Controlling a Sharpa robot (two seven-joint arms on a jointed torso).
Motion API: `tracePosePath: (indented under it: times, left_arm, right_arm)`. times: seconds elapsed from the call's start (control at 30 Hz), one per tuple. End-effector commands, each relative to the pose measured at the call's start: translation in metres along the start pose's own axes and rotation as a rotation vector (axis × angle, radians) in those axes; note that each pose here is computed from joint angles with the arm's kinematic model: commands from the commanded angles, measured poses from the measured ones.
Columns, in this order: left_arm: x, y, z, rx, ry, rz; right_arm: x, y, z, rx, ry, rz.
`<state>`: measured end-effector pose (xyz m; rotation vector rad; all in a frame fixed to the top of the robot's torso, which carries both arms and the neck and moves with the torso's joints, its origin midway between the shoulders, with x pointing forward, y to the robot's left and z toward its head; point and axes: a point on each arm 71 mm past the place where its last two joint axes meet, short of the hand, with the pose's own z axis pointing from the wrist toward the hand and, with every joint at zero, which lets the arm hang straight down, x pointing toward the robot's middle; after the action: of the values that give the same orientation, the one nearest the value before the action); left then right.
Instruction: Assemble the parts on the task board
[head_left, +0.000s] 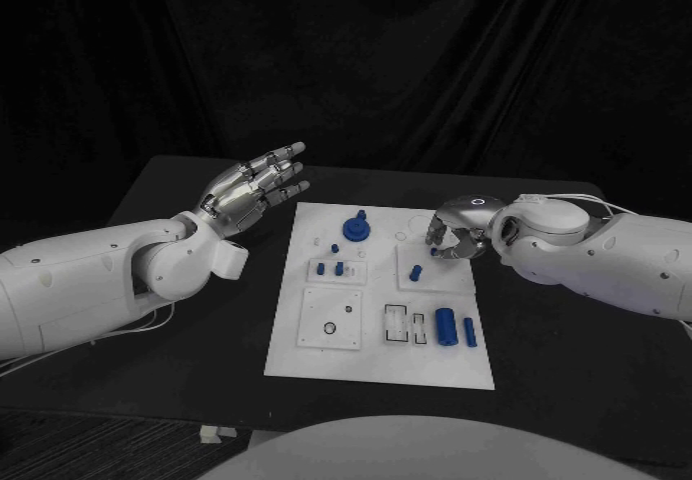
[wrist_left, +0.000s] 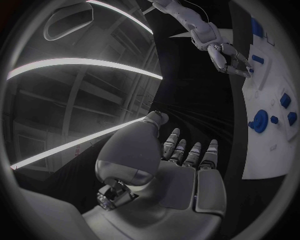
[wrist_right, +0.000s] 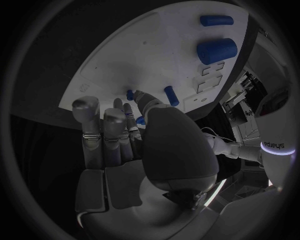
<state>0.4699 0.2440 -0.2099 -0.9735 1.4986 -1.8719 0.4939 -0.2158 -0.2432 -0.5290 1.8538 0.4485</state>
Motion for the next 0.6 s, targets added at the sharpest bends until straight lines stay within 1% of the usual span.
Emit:
tracePosePath:
  times: [0.03, 0.6]
  left_arm:
    - [0.0013, -0.0006, 0.0004, 0.016, 0.006, -0.013]
    - [-0.0004, 0.001, 0.0006, -0.002, 0.006, -0.014]
  right_arm:
    - [0.004, -0.0009, 0.0003, 0.003, 0.015, -0.005]
    - [0.0123, -0.001, 0.0024, -0.001, 0.013, 0.012]
